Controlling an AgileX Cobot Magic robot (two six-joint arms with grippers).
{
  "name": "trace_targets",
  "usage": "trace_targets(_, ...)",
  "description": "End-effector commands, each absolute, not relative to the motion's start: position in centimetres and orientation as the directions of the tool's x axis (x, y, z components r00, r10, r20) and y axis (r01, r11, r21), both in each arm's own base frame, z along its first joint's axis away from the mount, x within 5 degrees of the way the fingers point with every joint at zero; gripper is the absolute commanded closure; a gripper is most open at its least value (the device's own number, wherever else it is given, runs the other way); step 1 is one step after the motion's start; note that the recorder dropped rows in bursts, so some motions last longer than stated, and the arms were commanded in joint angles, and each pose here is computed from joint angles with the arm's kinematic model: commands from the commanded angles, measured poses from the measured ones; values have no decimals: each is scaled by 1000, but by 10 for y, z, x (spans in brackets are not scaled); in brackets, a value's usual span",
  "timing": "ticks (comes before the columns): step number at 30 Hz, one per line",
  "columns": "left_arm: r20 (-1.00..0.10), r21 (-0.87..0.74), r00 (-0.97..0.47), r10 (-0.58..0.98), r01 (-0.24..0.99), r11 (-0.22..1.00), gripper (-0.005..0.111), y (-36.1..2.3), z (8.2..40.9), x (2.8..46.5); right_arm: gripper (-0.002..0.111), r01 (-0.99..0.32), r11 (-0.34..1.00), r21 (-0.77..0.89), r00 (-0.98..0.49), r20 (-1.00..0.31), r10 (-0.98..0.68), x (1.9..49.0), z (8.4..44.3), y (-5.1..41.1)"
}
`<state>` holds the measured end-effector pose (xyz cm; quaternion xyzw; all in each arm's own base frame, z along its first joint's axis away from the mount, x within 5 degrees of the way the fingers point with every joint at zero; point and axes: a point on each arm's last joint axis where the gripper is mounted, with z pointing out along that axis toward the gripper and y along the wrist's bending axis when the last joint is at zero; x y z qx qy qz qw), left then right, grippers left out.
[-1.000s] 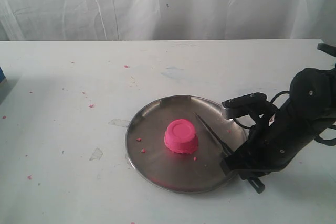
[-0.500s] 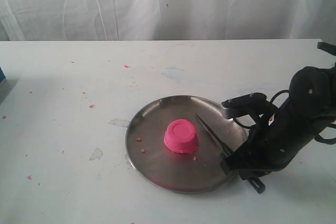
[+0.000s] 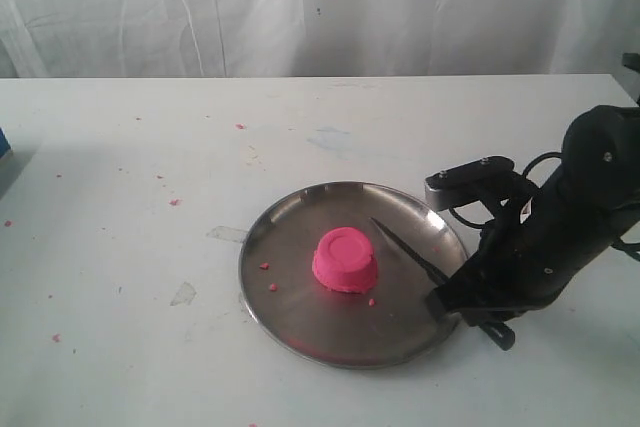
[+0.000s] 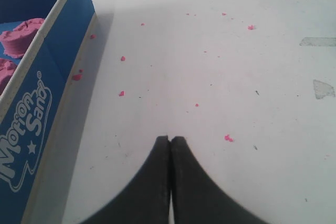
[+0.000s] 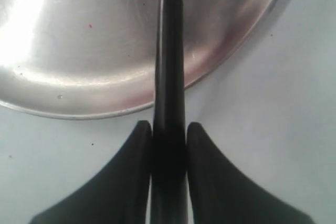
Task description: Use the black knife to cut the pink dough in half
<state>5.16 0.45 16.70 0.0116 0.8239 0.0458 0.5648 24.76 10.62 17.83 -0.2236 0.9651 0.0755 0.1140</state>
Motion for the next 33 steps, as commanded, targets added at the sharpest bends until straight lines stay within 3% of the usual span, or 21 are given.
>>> trace_targets(1,-930,80,-362,61,-37,996,107,4,166,51,108,-455,886,90,-876,-225,-427,247,179,104)
trace_targets(17,-930,80,-362,61,-37,996,107,4,166,51,108,-456,885,89,-884,-161,-439,250,162,104)
trace_targets(26,-930,80,-362,61,-37,996,107,4,166,51,89,-458,885,89,-884,-155,-442,249,162,104)
trace_targets(33,-930,80,-362,61,-37,996,107,4,166,51,89,-458,884,89,-884,-153,-442,249,162,104)
